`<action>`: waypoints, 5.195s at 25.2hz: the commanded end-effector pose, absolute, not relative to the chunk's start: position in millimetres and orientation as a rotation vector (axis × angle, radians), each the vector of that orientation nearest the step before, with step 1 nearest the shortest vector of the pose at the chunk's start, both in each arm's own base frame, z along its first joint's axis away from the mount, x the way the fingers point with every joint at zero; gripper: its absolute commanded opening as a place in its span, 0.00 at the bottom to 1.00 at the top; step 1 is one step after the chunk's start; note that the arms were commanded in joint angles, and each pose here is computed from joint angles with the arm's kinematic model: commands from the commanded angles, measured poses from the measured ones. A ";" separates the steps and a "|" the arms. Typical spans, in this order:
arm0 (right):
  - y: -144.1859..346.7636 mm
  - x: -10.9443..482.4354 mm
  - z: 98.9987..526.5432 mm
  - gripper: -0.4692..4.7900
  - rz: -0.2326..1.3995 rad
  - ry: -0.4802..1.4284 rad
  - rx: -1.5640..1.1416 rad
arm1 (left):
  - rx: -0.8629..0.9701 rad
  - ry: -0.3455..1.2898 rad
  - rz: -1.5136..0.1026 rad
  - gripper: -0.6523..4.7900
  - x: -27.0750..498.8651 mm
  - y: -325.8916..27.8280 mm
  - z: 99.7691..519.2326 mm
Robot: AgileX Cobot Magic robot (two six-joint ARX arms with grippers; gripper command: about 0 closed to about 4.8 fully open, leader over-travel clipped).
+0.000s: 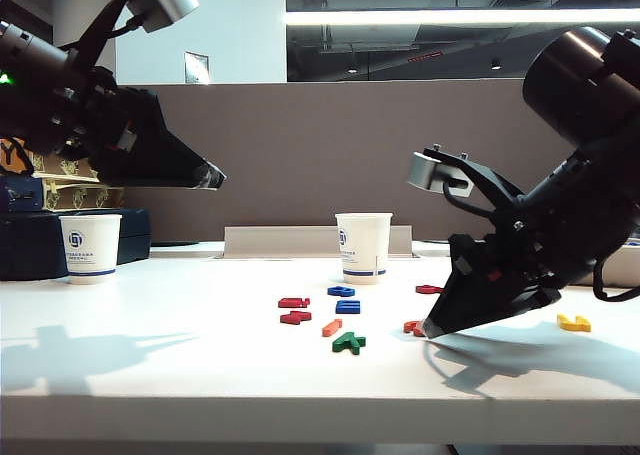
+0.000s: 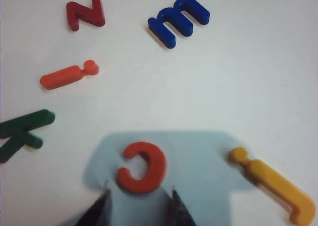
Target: Pick up the letter "c" and put it in the paper cup.
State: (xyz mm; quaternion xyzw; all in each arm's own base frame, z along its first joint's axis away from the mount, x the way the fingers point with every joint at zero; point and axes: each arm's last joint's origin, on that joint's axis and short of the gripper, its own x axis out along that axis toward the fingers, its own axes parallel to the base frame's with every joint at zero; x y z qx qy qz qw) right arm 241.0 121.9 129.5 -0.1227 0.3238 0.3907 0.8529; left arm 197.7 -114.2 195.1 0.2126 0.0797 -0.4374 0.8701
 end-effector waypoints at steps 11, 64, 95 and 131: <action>123.9 242.7 125.8 0.38 0.849 0.679 -0.239 | 0.448 0.144 -0.912 0.22 198.8 -114.9 198.6; 136.6 250.9 112.2 0.43 0.850 0.734 -0.266 | 0.448 0.154 -0.913 0.22 198.6 -114.6 197.7; 135.8 251.1 111.7 0.30 0.823 0.740 -0.279 | 0.448 0.153 -0.913 0.22 198.6 -114.7 197.8; 155.7 292.3 185.9 0.30 0.794 0.508 -0.278 | 0.454 0.158 -0.888 0.22 199.1 -114.1 197.7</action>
